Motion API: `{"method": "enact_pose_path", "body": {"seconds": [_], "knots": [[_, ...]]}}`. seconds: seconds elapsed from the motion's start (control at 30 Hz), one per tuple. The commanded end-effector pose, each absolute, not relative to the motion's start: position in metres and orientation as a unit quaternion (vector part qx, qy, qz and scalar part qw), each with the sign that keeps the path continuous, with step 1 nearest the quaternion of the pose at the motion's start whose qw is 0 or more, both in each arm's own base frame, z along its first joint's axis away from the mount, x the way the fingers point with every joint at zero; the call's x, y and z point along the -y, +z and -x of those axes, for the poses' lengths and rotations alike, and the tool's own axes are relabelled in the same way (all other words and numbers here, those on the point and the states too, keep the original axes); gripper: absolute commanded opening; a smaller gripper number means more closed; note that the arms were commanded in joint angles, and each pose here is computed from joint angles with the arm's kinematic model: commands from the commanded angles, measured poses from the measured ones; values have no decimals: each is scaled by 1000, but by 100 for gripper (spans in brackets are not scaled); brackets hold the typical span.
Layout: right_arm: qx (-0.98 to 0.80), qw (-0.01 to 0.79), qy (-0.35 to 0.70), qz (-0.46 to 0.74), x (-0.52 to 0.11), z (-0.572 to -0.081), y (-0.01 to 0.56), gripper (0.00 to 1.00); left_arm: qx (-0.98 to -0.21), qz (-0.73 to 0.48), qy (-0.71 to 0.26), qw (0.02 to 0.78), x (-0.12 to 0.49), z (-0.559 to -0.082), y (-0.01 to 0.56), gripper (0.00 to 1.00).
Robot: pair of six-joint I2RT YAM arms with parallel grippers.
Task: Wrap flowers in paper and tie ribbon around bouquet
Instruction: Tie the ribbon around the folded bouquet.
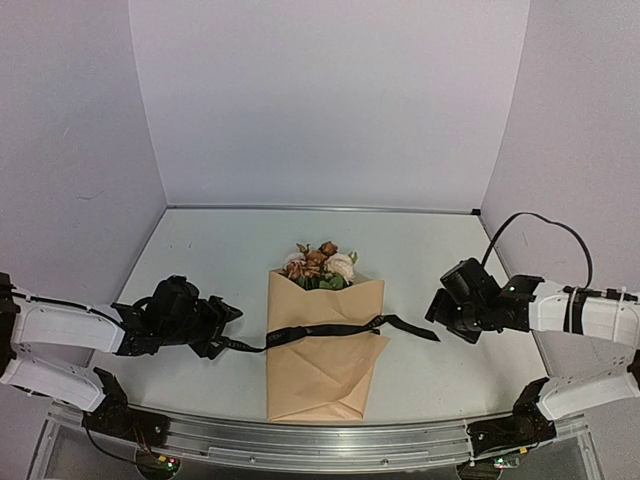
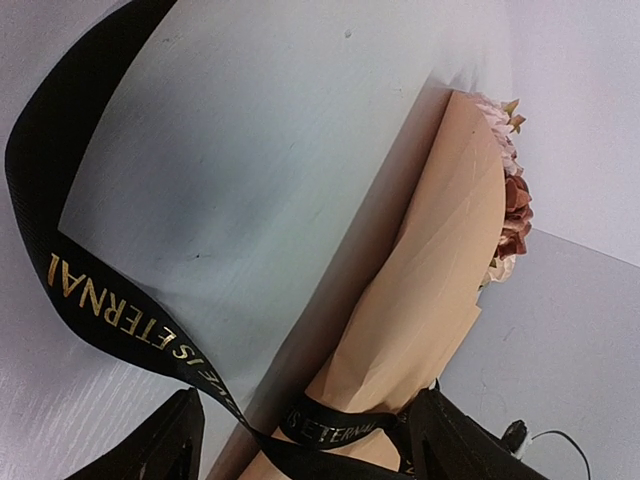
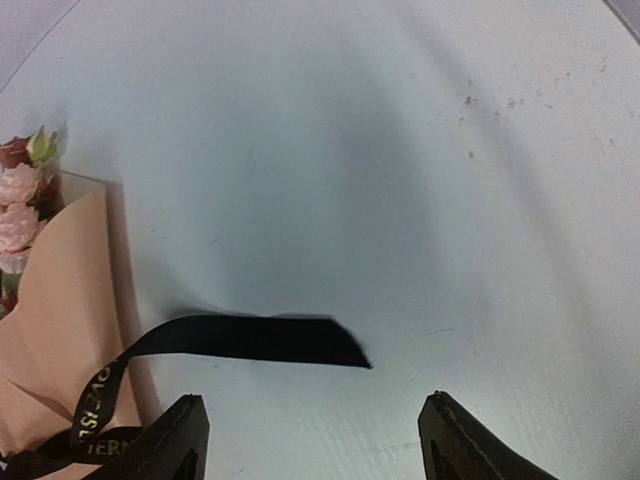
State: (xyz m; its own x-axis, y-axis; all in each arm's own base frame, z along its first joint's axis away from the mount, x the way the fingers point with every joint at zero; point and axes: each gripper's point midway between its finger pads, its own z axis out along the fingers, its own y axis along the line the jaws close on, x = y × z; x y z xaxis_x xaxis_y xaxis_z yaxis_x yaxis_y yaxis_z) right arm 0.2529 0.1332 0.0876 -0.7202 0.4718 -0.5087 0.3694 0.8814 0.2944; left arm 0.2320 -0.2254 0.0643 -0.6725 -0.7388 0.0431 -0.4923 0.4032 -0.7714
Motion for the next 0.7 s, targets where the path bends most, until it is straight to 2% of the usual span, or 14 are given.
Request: {"method": "enact_pose_path", "body": {"seconds": [0.0,0.23,0.5,0.67], "knots": [[-896,317,195,-241,-197,-270,105,76,-807,375,-416,186,225,-242,82,74],[-870,301,304,-246,-267,-293,99,70,-809,375,-413,183,220,-236,77,74],[-862,276,339,-255,-288,-297,82,65,-807,377,-415,184,217,-234,78,74],[-862,268,330,-277,-279,-290,69,62,-808,374,-420,177,221,-234,79,74]]}}
